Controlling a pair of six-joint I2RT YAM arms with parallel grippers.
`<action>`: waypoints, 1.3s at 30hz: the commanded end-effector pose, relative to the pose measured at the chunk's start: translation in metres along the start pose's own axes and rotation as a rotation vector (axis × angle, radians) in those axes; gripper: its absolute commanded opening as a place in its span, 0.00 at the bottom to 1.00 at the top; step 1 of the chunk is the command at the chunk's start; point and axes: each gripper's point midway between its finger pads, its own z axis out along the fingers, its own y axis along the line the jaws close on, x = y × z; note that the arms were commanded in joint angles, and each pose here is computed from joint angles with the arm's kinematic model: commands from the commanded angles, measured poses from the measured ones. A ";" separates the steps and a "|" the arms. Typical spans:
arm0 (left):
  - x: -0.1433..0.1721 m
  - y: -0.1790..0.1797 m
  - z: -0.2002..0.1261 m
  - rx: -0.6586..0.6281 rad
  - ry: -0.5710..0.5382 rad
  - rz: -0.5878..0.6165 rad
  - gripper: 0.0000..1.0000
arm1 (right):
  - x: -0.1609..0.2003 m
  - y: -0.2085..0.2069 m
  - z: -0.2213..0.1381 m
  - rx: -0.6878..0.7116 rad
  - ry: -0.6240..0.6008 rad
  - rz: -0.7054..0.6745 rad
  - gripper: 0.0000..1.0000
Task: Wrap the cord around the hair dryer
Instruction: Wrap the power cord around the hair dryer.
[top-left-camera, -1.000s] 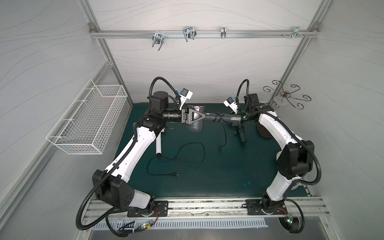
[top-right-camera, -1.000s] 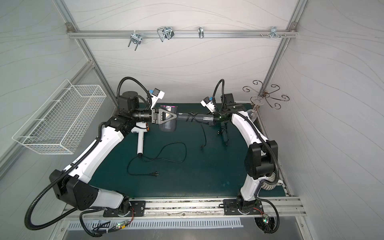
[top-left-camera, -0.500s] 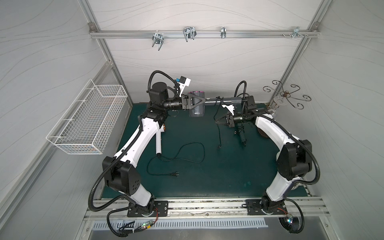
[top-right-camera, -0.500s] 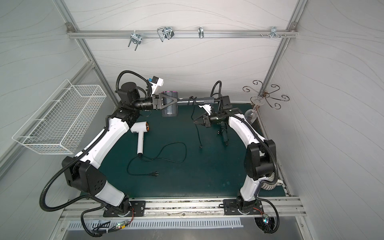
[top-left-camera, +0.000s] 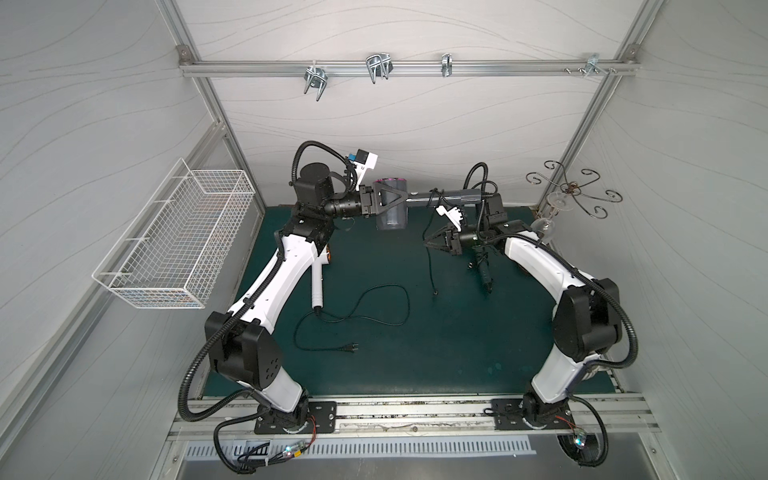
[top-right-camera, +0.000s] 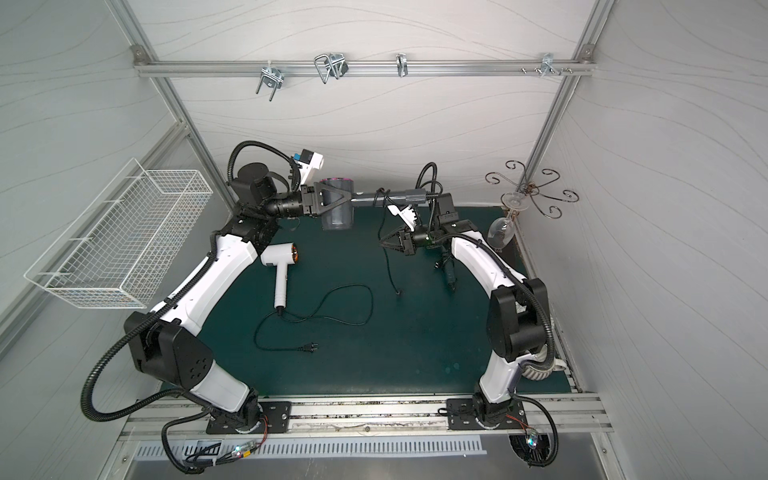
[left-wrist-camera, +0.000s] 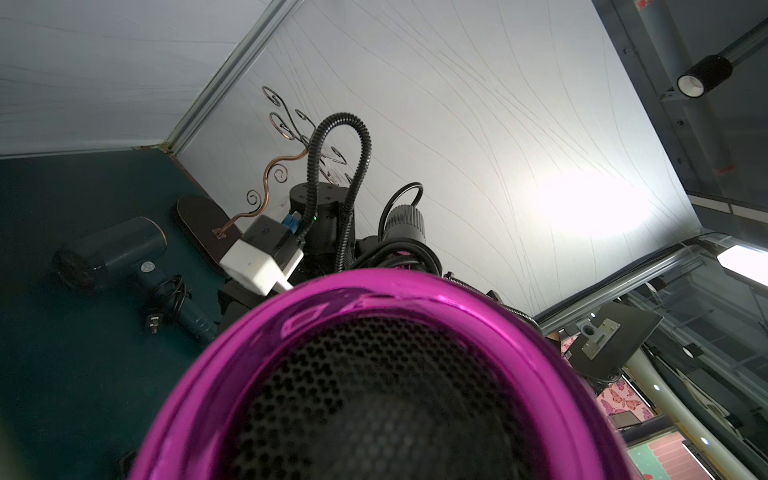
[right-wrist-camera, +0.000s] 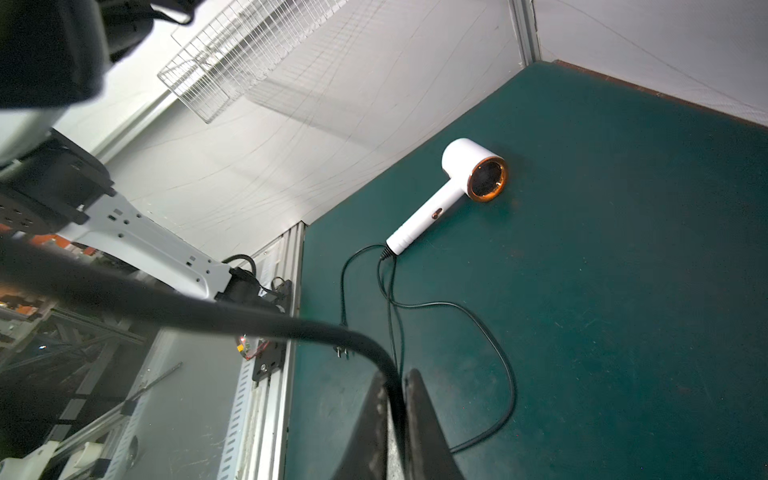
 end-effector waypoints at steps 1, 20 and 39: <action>-0.035 -0.094 -0.013 0.154 -0.084 0.353 0.00 | 0.025 -0.009 0.009 0.029 0.054 0.067 0.15; -0.041 -0.101 -0.017 0.165 -0.111 0.359 0.00 | 0.034 -0.017 0.030 0.073 0.043 0.034 0.34; -0.058 -0.098 -0.038 0.142 -0.190 0.360 0.00 | 0.051 -0.028 0.017 0.057 -0.063 0.170 0.20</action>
